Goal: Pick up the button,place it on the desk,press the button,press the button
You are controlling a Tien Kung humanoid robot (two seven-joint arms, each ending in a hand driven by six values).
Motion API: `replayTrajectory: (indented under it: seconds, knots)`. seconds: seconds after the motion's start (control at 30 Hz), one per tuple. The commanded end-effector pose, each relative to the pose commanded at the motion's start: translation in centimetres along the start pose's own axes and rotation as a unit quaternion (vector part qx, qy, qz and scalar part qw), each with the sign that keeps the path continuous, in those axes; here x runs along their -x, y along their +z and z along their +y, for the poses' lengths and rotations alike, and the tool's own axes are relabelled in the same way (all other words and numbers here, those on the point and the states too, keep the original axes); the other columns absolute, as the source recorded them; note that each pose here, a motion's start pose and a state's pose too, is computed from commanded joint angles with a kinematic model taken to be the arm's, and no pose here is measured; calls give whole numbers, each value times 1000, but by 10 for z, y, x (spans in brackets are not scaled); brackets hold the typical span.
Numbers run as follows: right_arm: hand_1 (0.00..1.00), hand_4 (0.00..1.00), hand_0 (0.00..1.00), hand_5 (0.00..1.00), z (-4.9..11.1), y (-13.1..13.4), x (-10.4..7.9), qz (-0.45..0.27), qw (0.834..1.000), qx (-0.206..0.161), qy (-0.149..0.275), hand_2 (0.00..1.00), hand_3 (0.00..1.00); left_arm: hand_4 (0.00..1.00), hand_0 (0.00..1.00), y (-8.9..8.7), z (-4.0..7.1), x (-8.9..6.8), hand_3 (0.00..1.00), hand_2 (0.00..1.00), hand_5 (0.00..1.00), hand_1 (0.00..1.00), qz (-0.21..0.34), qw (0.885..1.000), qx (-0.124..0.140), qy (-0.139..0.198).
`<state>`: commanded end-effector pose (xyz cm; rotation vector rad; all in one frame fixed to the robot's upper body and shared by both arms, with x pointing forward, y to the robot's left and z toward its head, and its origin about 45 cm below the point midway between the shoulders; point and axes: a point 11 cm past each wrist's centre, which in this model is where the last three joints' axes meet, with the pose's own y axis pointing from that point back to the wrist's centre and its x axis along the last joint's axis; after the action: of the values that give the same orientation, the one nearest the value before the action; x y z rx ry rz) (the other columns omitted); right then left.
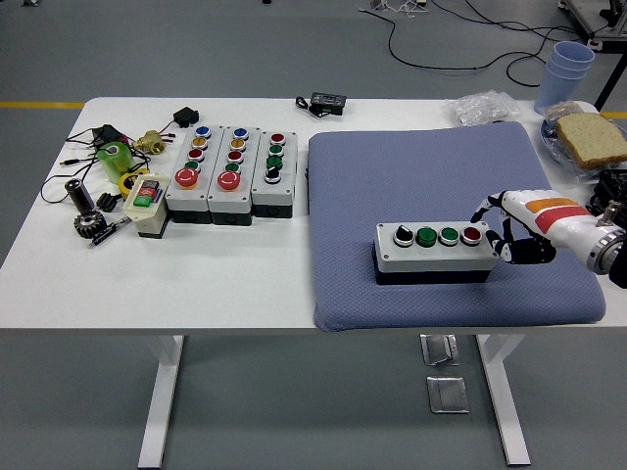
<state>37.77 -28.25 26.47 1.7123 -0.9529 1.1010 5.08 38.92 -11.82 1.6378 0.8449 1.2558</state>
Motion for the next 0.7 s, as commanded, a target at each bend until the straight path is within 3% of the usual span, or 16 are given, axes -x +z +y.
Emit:
replayTrajectory:
  seconds: [0.7]
  knots:
    - [2, 488, 99, 91, -13, -17, 20, -7, 1000, -12, -24, 249, 672, 313, 648, -3, 0, 2, 571, 670, 859, 652, -5, 1000, -3, -1]
